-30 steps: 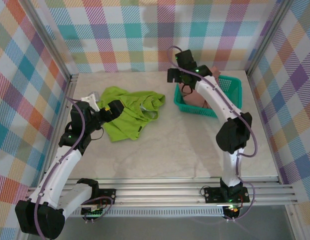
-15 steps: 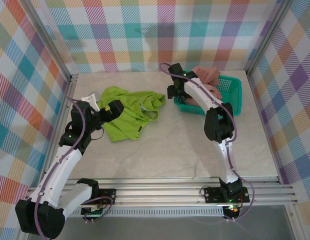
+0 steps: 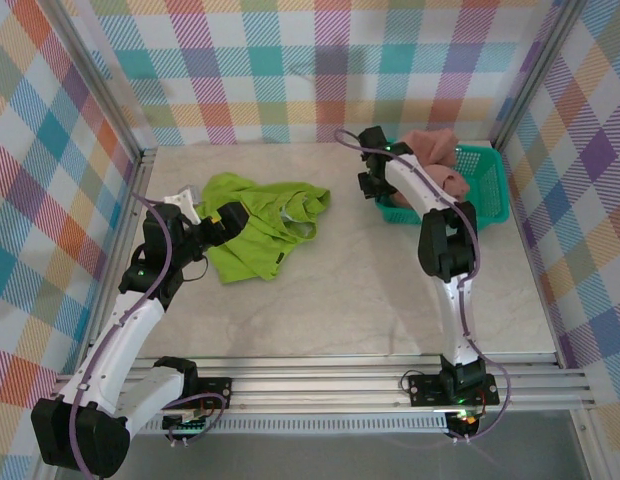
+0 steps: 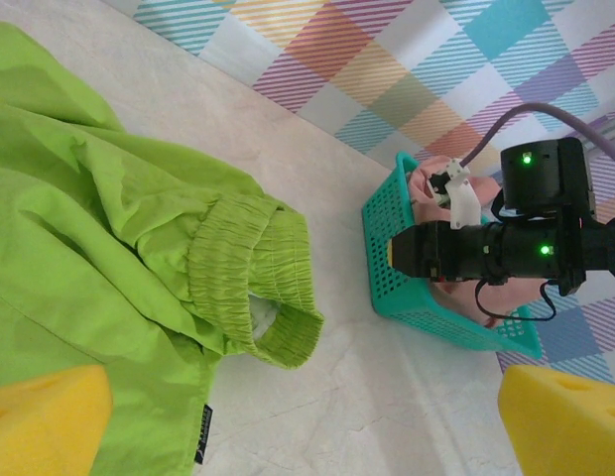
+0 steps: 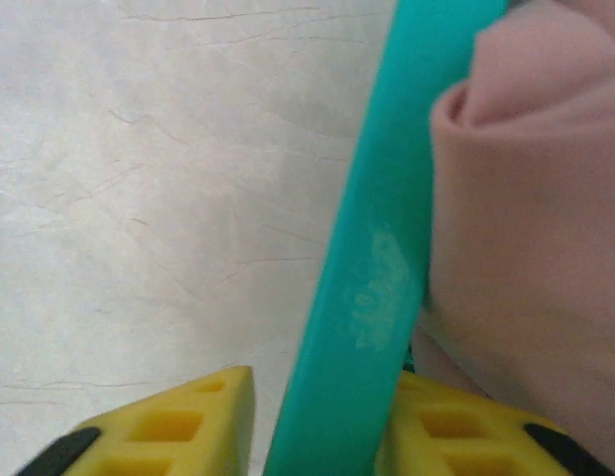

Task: Fold and stack the shorts

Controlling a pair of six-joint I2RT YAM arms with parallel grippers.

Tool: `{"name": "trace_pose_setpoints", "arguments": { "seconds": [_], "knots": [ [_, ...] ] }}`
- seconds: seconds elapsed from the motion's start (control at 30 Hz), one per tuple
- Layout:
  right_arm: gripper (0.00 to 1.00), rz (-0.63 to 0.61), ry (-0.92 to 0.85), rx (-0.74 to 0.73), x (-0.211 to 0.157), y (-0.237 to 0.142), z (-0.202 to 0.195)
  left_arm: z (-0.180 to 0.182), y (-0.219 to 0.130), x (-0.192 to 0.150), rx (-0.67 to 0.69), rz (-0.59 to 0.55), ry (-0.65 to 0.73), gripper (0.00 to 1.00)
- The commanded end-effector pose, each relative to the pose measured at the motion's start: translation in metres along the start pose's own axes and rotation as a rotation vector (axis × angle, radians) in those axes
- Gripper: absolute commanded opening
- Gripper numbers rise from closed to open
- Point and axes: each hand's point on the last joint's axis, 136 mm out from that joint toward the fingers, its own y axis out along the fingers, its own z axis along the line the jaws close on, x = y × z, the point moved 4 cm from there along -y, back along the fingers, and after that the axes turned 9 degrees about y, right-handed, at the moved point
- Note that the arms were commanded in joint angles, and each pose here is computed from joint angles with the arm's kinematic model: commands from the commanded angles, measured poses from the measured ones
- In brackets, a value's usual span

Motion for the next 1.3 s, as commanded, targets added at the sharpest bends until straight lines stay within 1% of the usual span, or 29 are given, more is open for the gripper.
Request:
{"name": "trace_pose_setpoints", "arguments": {
  "seconds": [0.0,0.27,0.4,0.47,0.5,0.53,0.57,0.6,0.7,0.77,0.83,0.9,0.97,1.03,1.1,1.27],
  "knots": [
    [0.32,-0.034,-0.070,0.011,0.013,-0.005,-0.019,0.000,0.002,-0.005,0.001,0.007,0.023,1.00],
    [0.33,-0.053,-0.184,-0.010,0.024,0.005,-0.048,0.002,0.004,-0.005,0.009,0.009,0.020,1.00],
    [0.35,-0.063,-0.171,-0.047,0.031,0.009,-0.066,0.014,0.007,-0.008,0.099,0.043,-0.008,1.00],
    [0.38,-0.079,-0.178,-0.060,0.036,0.009,-0.069,0.018,0.011,-0.010,0.126,0.072,-0.016,1.00],
    [0.41,-0.092,-0.177,-0.056,0.041,0.005,-0.068,0.019,0.014,-0.011,0.130,0.087,-0.018,1.00],
    [0.47,-0.103,-0.161,-0.036,0.045,-0.001,-0.066,0.020,0.017,-0.011,0.130,0.098,-0.022,1.00],
    [0.49,-0.116,-0.143,-0.009,0.049,-0.008,-0.062,0.020,0.019,-0.011,0.130,0.103,-0.025,1.00],
    [0.53,-0.134,-0.122,0.032,0.053,-0.019,-0.056,0.021,0.022,-0.012,0.134,0.112,-0.032,1.00],
    [0.69,-0.202,-0.072,0.135,0.063,-0.054,-0.035,0.024,0.029,-0.013,0.142,0.124,-0.046,1.00],
    [0.74,-0.251,-0.072,0.202,0.066,-0.083,-0.016,0.026,0.031,-0.014,0.154,0.127,-0.050,1.00],
    [0.78,-0.283,-0.102,0.259,0.061,-0.112,0.009,0.033,0.032,-0.015,0.186,0.127,-0.069,1.00],
    [0.80,-0.307,-0.150,0.331,0.046,-0.137,0.039,0.048,0.031,-0.019,0.234,0.140,-0.124,1.00],
    [0.82,-0.302,-0.158,0.419,0.024,-0.151,0.070,0.067,0.029,-0.027,0.284,0.159,-0.203,1.00],
    [0.84,-0.285,-0.213,0.501,-0.002,-0.158,0.100,0.083,0.025,-0.034,0.320,0.160,-0.272,0.98],
    [0.85,-0.262,-0.276,0.538,-0.032,-0.156,0.127,0.097,0.020,-0.042,0.362,0.164,-0.321,0.97],
    [0.85,-0.194,-0.395,0.544,-0.084,-0.132,0.164,0.118,0.018,-0.066,0.429,0.216,-0.390,0.95]
  ]
}}
